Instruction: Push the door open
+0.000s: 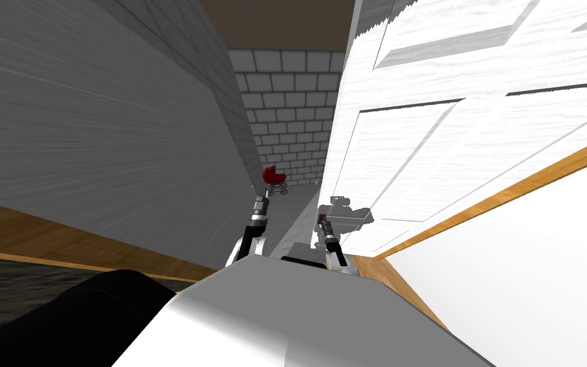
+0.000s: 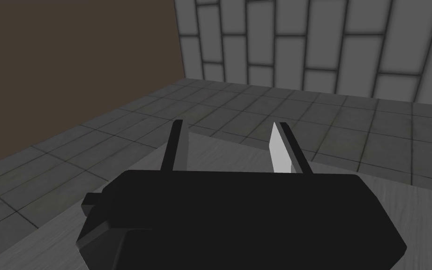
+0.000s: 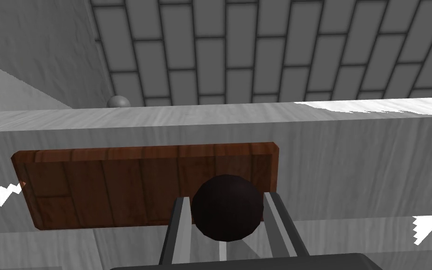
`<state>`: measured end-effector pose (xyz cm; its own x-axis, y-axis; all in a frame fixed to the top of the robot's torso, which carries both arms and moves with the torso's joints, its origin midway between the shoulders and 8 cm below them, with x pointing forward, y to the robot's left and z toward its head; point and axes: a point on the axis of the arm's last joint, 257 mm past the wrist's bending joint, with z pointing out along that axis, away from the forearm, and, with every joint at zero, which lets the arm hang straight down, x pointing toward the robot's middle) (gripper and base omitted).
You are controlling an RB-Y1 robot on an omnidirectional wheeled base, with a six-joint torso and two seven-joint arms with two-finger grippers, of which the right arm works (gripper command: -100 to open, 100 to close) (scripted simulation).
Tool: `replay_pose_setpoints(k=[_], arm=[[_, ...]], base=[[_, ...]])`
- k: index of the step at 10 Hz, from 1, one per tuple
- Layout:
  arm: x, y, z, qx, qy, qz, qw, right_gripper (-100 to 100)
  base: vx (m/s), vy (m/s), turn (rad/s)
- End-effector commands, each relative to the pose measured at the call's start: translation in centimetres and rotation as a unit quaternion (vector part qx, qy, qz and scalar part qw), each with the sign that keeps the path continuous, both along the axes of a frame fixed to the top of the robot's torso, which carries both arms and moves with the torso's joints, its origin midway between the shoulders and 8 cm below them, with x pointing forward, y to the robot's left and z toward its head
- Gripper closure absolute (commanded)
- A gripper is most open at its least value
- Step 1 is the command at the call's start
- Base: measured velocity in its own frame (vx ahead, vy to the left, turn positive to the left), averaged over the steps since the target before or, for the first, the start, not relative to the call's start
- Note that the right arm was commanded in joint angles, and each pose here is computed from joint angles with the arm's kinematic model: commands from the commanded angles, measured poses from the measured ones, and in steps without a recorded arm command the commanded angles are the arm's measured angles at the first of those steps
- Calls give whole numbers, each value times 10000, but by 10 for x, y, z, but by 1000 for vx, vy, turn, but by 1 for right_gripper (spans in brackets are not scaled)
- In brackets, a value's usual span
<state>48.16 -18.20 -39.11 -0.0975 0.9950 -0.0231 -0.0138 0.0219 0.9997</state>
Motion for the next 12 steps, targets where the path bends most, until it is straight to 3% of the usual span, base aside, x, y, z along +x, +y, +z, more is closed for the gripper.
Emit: replay_pose_setpoints(k=[1,4,9,10,12], arm=[[-1,0,-1,1,13,-1,10000,100],[-1,0,-1,1,13,-1,10000,100],[1,-34,-2,-91,31,-296,9995,100],[1,-34,-2,-91,31,-296,9995,100],[3,-53,-2,-117,28,-473,9988,100]], base=[[-18,-5,5],[-6,-1,-1],[154,46,-30],[133,40,-24],[182,75,-56]])
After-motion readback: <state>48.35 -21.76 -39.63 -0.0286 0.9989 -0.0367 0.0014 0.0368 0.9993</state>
